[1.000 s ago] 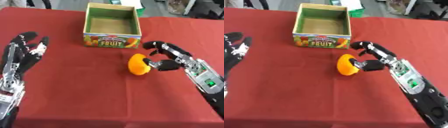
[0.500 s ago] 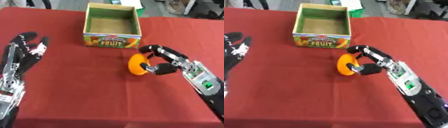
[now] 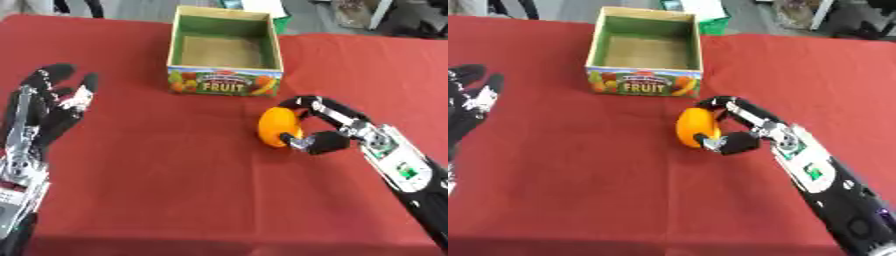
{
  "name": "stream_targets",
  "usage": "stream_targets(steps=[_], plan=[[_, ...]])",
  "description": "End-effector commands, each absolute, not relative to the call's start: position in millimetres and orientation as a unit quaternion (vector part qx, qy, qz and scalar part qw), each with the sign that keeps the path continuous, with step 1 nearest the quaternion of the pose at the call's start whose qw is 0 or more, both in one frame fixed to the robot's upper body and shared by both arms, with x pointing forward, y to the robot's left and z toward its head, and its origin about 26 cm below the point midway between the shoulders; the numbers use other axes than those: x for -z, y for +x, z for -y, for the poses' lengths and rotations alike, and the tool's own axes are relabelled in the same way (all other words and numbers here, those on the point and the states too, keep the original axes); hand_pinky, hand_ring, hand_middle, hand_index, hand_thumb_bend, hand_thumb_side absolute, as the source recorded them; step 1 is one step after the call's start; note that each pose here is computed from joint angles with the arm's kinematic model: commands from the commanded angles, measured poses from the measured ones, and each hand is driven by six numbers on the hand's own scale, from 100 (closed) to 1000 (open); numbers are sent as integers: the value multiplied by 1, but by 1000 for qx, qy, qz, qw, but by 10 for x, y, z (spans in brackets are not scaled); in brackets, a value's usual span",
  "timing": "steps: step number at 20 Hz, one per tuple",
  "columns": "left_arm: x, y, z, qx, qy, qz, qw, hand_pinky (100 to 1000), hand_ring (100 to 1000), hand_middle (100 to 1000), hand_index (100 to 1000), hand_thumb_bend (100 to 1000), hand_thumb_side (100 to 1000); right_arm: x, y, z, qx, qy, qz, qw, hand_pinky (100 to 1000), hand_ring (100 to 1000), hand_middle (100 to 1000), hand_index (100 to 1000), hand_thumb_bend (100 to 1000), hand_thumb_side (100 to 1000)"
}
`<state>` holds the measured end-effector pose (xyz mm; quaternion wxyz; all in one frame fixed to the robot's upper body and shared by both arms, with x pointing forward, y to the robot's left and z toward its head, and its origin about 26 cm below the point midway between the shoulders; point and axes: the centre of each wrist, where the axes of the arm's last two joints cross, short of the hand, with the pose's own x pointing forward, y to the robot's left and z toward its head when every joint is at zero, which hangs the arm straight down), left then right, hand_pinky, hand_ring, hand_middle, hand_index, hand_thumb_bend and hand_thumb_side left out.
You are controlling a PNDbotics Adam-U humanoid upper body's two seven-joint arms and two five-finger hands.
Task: Pick up objects on the table and place them in the box.
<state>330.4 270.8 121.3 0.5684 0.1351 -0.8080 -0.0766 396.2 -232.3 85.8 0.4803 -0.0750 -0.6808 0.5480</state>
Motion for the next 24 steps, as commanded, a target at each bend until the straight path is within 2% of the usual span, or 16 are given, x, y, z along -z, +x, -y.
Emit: stream_targets(steps=[1, 4, 5, 6, 7, 9, 13, 19, 24], plan=[[-1295, 3308, -2713, 82, 136, 815, 557, 811, 862, 753, 695, 491, 387, -959, 4000, 2364, -566, -100, 678, 459, 759, 868, 810, 890, 292, 349], [-1293, 3307, -2712, 82, 135, 815, 557, 811, 862, 753, 695, 492, 387, -977, 4003, 2370, -574, -119, 675, 447, 726, 804, 729, 826, 209, 194], [-1292, 3307, -2713, 82, 135, 815, 557, 811, 862, 753, 695, 492, 387, -986, 4006, 2376, -572, -128, 677, 445, 704, 774, 661, 774, 155, 100], [-1292, 3307, -2714, 82, 136, 815, 557, 811, 862, 753, 695, 492, 387, -998, 4010, 2385, -565, -139, 681, 444, 689, 754, 612, 729, 113, 100], [-1292, 3307, -2715, 82, 136, 815, 557, 810, 862, 753, 695, 491, 387, -1007, 4013, 2391, -556, -151, 686, 444, 660, 727, 532, 644, 100, 100], [-1293, 3307, -2716, 81, 136, 815, 557, 811, 862, 753, 695, 491, 387, -1021, 4018, 2397, -530, -176, 701, 444, 629, 696, 448, 533, 100, 100], [-1292, 3307, -2714, 81, 136, 815, 558, 811, 862, 753, 695, 490, 387, -1041, 4024, 2398, -474, -211, 729, 446, 590, 649, 339, 415, 100, 100], [-1291, 3305, -2720, 80, 136, 815, 558, 811, 862, 753, 694, 489, 387, -1199, 4019, 2400, -416, -221, 764, 441, 582, 635, 305, 382, 100, 100], [-1280, 3304, -2714, 82, 134, 814, 560, 811, 862, 753, 694, 489, 387, -1617, 4060, 2423, -396, -231, 789, 409, 588, 636, 310, 387, 100, 100]])
